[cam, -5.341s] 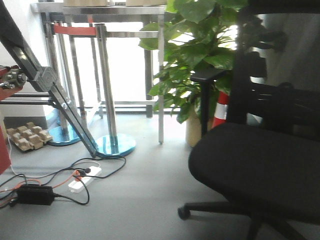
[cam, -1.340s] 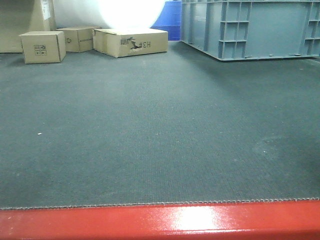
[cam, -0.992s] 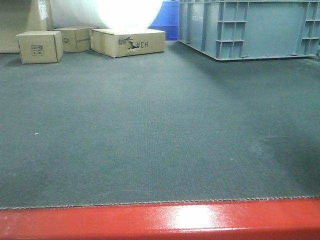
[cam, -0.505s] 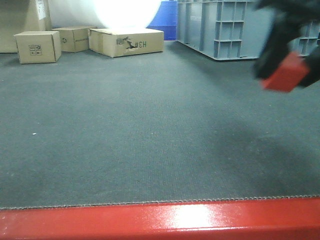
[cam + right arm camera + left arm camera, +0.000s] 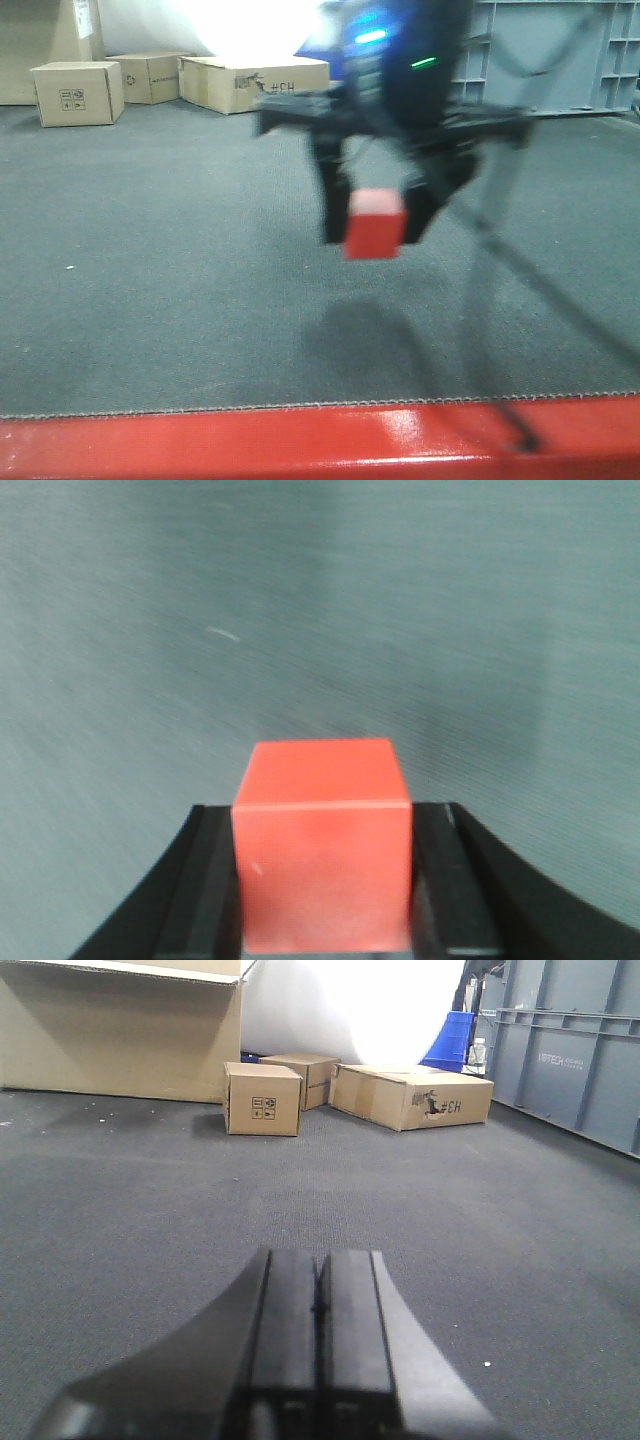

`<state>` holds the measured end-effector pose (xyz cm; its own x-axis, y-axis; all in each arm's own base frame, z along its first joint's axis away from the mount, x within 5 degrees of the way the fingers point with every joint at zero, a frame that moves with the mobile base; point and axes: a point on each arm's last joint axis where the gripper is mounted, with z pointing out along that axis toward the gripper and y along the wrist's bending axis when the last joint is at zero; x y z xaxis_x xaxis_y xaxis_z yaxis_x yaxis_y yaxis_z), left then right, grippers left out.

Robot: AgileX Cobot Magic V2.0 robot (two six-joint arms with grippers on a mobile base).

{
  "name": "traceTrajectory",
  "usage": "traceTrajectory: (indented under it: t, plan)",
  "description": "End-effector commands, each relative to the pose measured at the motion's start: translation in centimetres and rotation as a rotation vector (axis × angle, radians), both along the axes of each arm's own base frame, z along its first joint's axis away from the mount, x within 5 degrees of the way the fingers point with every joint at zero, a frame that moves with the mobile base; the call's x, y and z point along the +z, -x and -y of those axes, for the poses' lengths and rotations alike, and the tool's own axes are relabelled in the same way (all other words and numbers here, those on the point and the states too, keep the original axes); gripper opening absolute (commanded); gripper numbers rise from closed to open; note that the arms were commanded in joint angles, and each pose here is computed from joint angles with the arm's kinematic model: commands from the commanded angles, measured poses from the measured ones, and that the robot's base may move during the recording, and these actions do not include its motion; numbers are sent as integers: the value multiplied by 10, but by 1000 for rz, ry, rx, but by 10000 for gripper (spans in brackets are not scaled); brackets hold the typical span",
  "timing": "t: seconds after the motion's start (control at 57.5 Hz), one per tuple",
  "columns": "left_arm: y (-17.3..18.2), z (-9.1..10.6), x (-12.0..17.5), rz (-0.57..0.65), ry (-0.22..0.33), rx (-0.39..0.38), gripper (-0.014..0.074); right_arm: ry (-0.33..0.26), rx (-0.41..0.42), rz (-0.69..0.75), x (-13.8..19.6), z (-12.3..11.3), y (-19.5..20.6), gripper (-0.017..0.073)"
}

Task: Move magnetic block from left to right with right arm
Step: 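Lower the red cube with the right gripper onto the table, then open the right gripper and lift it away from the cube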

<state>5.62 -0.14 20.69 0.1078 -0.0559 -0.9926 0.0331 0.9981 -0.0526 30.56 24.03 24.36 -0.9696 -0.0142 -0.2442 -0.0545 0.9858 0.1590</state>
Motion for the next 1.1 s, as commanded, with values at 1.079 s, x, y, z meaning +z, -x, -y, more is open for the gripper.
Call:
traceTrajectory:
  t: [1.079]
  plan:
    - [2, -1, 6, 93, 8, 7, -126, -74, -11, 122, 53, -12, -5, 608]
